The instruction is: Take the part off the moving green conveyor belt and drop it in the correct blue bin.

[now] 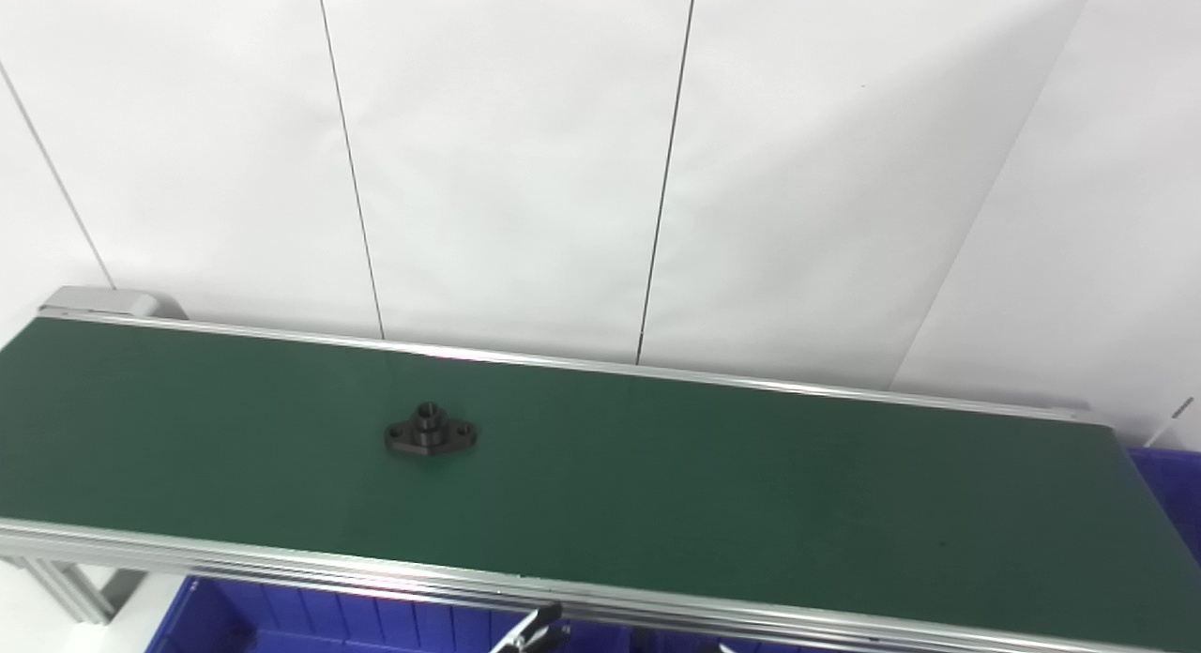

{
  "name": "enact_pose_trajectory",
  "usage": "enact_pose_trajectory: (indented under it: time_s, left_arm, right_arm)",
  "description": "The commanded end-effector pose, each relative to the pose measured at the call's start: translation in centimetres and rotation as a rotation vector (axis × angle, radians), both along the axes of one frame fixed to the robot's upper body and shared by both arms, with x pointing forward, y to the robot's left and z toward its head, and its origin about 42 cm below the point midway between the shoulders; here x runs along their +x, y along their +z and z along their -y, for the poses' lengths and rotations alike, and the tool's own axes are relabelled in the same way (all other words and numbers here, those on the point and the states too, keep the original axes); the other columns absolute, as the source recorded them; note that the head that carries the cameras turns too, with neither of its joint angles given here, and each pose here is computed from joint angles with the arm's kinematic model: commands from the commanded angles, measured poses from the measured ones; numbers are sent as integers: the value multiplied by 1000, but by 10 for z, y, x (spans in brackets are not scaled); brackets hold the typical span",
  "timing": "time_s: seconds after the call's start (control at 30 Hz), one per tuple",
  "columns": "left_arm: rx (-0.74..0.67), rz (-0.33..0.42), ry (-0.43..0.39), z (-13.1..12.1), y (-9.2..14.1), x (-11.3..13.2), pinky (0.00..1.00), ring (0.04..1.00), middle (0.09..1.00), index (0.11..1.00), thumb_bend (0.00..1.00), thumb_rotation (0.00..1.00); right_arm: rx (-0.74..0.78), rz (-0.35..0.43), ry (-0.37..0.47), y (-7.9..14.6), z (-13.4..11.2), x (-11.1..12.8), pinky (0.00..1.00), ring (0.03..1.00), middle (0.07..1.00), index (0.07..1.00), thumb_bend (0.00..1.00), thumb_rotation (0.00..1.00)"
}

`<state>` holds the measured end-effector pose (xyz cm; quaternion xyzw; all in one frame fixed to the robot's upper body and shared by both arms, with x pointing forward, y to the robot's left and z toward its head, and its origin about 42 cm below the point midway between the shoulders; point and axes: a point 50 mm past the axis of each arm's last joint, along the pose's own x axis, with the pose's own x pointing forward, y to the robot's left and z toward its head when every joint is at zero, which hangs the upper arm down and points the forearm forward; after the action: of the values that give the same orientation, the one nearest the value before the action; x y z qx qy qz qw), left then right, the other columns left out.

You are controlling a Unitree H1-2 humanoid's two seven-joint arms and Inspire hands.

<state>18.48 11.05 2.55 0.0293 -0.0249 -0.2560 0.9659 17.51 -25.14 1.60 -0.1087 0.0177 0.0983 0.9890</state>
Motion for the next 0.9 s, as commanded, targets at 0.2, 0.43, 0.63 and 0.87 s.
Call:
enact_pose_trajectory:
  time_s: [0.2, 0.43, 0.63, 0.87]
  left_arm:
    - [-33, 37, 8, 1, 10, 2, 928, 938, 919, 956, 1000, 721]
    - [-29, 34, 0, -1, 10, 3, 937, 946, 926, 960, 1000, 731]
    - [-17, 33, -3, -3, 7, 6, 928, 945, 928, 959, 1000, 734]
    - [-12, 35, -10, -3, 6, 8, 926, 947, 929, 964, 1000, 731]
  right_arm:
    - [5, 202, -24, 43, 5, 4, 680, 758, 830, 832, 901, 982]
    - [2, 365, -40, 83, 5, 19, 666, 744, 823, 805, 894, 958]
    - [-111, 523, -13, 109, 2, 55, 672, 766, 830, 813, 882, 932]
    - [-205, 603, -5, 129, -10, 108, 659, 767, 841, 818, 857, 781]
